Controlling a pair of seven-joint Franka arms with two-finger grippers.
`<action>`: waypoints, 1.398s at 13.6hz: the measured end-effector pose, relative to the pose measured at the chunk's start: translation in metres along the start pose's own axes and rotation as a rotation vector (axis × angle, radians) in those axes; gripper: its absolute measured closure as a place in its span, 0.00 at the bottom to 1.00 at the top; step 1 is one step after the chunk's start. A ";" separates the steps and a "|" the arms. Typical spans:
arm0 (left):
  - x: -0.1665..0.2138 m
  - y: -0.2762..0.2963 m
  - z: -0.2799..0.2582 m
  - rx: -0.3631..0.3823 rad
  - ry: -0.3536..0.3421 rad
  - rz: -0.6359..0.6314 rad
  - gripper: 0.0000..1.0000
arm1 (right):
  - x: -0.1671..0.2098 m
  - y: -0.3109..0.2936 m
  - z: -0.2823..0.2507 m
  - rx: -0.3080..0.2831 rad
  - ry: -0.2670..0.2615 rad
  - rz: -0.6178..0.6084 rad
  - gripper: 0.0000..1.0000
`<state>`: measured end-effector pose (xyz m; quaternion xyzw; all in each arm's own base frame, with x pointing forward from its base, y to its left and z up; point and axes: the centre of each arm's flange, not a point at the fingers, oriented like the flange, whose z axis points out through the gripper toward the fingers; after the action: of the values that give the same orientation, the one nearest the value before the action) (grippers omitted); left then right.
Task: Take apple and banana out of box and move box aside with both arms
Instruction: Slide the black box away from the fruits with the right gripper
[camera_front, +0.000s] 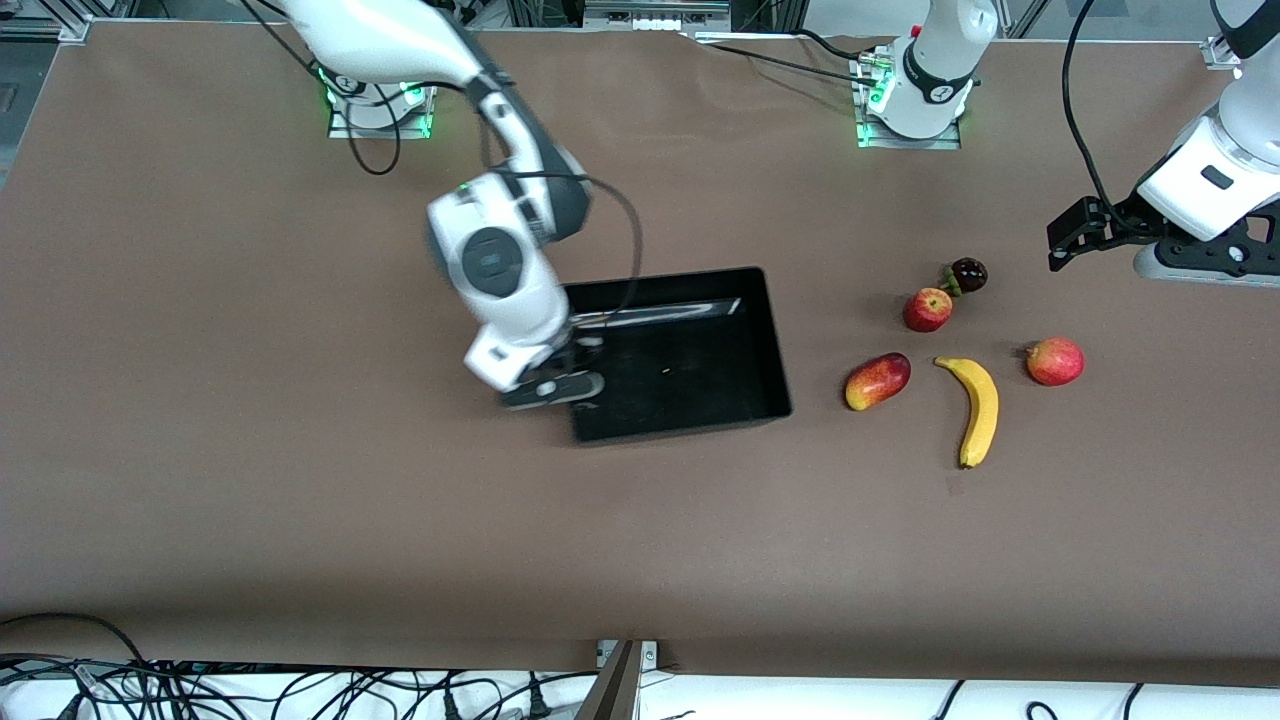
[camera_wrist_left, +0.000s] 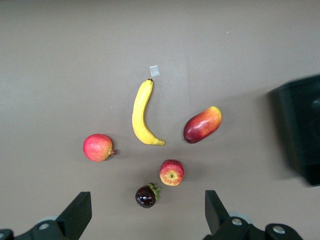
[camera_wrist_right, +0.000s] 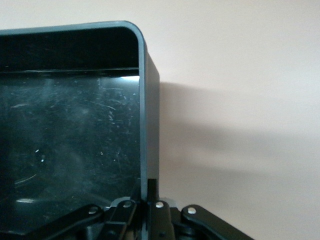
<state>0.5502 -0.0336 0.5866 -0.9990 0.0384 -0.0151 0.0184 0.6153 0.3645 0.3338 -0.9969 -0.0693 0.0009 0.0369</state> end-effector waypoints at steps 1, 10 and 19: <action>0.000 0.000 0.000 0.000 -0.001 0.000 0.00 | 0.013 0.038 -0.022 0.000 -0.003 0.000 0.94; -0.001 0.001 0.000 0.000 -0.005 0.002 0.00 | 0.012 0.348 -0.043 0.069 -0.103 -0.042 0.94; -0.001 0.002 0.001 0.000 -0.013 0.003 0.00 | -0.062 0.423 0.034 0.074 -0.022 -0.016 0.94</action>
<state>0.5487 -0.0351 0.5859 -0.9990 0.0397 -0.0086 0.0186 0.6119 -0.0592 0.2683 -0.9942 -0.0777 0.0140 0.0732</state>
